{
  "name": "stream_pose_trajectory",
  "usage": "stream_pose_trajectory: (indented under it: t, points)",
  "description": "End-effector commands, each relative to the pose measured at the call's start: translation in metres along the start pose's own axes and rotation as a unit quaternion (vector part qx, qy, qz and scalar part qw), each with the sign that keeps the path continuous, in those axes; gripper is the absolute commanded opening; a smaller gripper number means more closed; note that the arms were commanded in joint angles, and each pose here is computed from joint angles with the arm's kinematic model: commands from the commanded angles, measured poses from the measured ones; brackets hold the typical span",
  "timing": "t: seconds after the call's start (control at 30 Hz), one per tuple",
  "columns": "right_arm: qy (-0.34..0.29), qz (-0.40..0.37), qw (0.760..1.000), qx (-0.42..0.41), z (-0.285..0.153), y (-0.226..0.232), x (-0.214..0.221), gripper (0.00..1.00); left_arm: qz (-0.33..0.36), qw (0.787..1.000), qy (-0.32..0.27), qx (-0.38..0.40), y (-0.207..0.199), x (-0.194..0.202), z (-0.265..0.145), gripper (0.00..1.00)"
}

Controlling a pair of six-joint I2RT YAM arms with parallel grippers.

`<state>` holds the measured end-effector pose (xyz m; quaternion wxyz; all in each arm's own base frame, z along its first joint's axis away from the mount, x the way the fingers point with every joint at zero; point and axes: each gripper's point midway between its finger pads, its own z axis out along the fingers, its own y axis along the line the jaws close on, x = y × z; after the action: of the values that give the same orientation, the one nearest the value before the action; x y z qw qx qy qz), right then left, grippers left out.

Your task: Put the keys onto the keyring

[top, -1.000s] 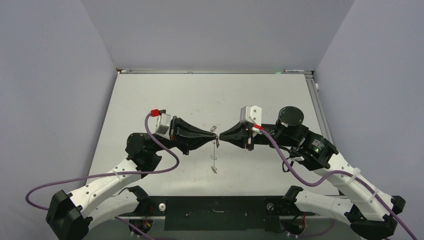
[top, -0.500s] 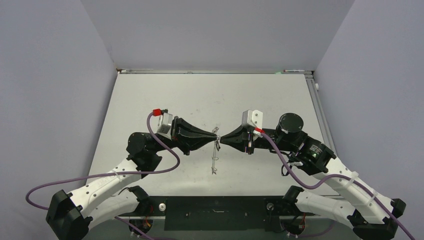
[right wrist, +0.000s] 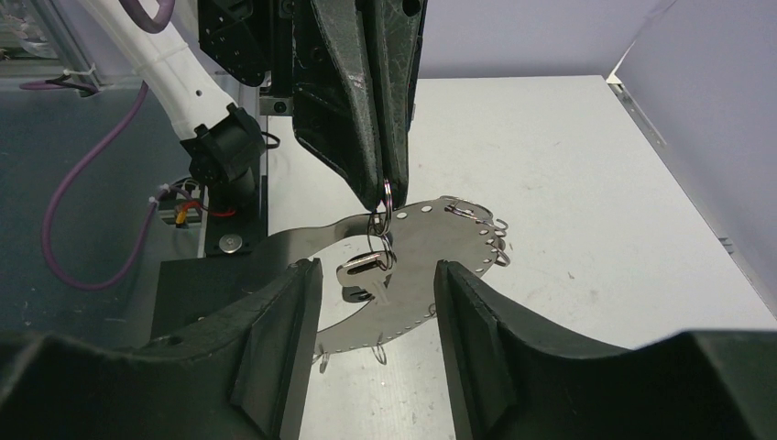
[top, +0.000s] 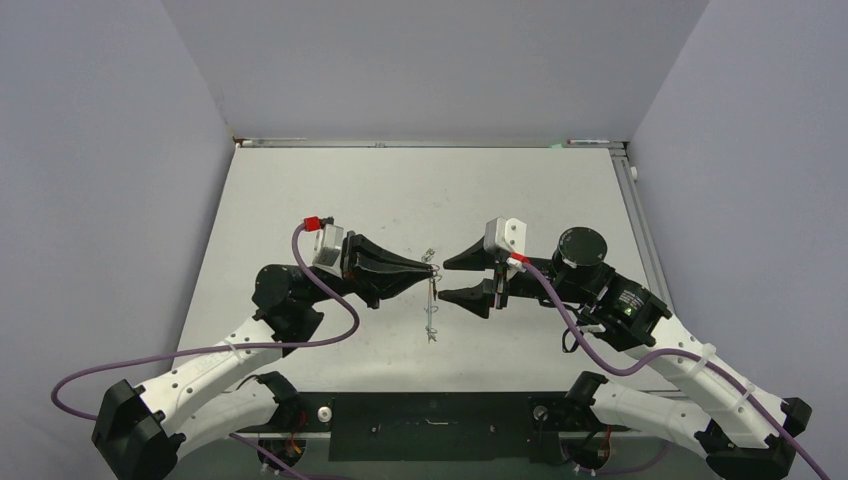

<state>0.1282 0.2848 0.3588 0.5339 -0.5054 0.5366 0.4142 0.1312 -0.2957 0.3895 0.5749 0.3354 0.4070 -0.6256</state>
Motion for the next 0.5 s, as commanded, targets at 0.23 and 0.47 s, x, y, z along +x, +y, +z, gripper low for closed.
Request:
stream_pose_trajectory:
  t: [0.23,0.47]
  points:
    - [-0.055,-0.018,0.998,0.031,-0.004,-0.010,-0.032,0.50,0.035,0.999,-0.031,0.012,-0.009,-0.027,0.004,0.00]
    - [-0.091,0.021,0.992,0.087,-0.011,-0.023,-0.038,0.80,0.052,0.998,-0.028,-0.010,-0.003,-0.027,0.000,0.00]
